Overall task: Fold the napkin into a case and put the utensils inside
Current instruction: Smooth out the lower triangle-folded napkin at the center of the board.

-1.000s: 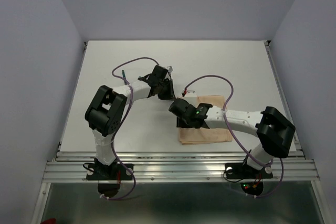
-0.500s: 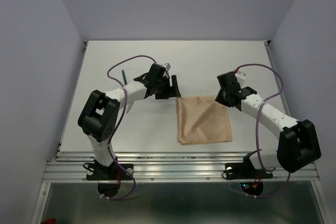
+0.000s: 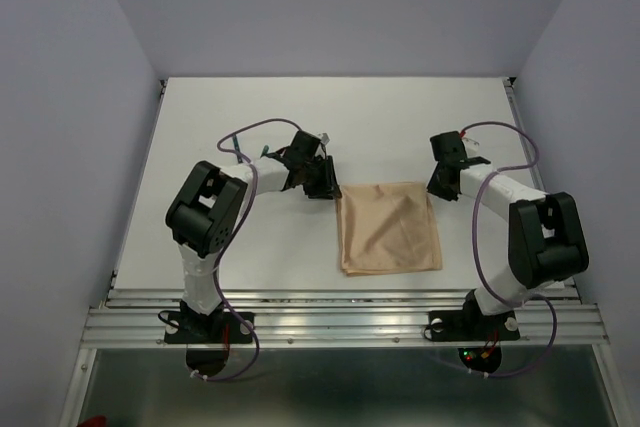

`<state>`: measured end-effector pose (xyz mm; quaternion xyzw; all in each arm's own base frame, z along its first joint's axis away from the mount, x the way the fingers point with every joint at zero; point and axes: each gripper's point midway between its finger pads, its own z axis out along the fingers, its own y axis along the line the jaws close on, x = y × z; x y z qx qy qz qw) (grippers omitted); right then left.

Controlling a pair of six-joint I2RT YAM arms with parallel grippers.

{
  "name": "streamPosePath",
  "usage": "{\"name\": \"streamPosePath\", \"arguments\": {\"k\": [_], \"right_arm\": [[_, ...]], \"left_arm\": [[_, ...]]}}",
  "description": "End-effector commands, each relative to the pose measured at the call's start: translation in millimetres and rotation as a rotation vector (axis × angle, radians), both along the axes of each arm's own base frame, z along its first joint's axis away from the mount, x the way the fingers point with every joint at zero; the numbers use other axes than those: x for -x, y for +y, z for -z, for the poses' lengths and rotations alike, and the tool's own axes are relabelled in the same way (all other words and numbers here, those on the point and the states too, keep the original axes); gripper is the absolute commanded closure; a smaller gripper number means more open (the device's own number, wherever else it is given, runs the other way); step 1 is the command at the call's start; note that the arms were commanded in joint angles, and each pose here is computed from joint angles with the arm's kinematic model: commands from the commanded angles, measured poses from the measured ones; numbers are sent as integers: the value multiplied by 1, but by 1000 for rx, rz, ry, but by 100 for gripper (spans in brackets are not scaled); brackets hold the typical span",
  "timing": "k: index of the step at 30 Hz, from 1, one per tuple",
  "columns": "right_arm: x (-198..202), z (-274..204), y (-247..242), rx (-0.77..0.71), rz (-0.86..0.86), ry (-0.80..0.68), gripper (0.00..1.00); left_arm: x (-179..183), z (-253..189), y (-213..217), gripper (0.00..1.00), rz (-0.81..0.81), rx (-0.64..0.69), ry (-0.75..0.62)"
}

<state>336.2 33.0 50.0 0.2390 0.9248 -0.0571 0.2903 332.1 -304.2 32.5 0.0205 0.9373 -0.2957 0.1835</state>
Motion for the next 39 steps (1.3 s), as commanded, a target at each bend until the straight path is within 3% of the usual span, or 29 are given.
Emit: {"name": "streamPosePath", "arguments": {"k": [1,7,15,23,28,39], "right_arm": [[-29,-2,-1,-12,-18,-53,80],[-29,21,13,-82,-49,-22,89],[-20,25,18,-130,-27,-34,96],[-22,-28,6,-115,38,-202,99],[-27,-32,20,-161,-31,-197,98],[-46,-27,46,-241,-152,-178,98]], "left_arm": [[-2,7,-3,62,4,-9,9],[-5,10,-3,100,10,-24,0],[-16,0,-3,100,27,-29,-53],[-27,-15,1,100,78,-5,-116],[-34,-24,-5,100,180,29,-177],[-36,-15,-11,100,225,25,-151]]}}
